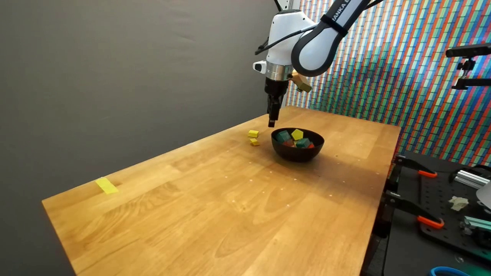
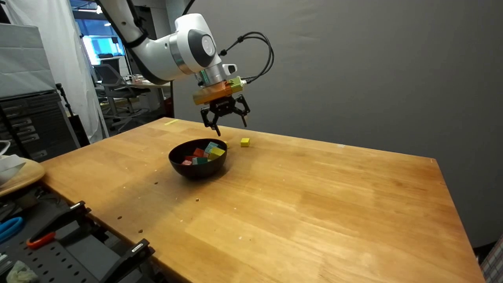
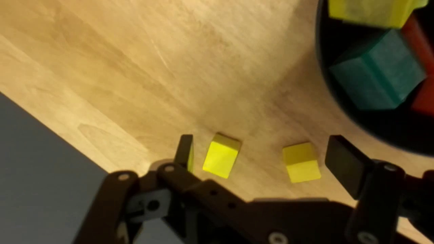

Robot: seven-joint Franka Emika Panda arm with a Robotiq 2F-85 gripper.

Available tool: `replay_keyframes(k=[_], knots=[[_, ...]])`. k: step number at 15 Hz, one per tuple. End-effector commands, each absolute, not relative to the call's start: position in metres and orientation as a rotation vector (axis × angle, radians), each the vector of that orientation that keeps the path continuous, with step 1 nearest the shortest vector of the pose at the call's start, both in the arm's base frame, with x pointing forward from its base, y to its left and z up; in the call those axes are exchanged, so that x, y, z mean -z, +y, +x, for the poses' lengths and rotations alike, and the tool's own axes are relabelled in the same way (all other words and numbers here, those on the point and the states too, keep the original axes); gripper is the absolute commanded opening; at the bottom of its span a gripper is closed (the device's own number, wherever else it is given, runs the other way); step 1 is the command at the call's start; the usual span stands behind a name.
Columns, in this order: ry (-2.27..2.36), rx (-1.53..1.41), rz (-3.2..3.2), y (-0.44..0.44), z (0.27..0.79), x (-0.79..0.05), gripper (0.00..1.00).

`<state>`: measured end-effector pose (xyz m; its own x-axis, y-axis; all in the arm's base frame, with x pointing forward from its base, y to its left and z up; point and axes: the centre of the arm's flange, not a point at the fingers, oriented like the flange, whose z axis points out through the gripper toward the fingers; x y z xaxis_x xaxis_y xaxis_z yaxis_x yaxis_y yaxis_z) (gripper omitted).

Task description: Put all the toy blocks into the bowl.

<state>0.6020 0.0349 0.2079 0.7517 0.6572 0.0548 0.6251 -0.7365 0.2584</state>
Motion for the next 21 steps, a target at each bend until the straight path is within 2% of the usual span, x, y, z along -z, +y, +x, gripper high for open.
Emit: replay_keyframes(k=[1, 7, 14, 15, 17, 21], knots=[[0.924, -0.257, 2.753, 0.05, 0.669, -0.203, 1.0], [0.814, -0.22, 2.793, 0.054, 0.72, -0.187, 1.0], [0.781, -0.066, 2.775, 0.033, 0.724, -0.139, 0.98], [0.78, -0.05, 2.781, 0.033, 0.724, -0.134, 0.74], [0.773, -0.028, 2.794, 0.033, 0.72, -0.125, 0.73], [0.738, 0.02, 2.819, 0.031, 0.7, -0.128, 0.42]])
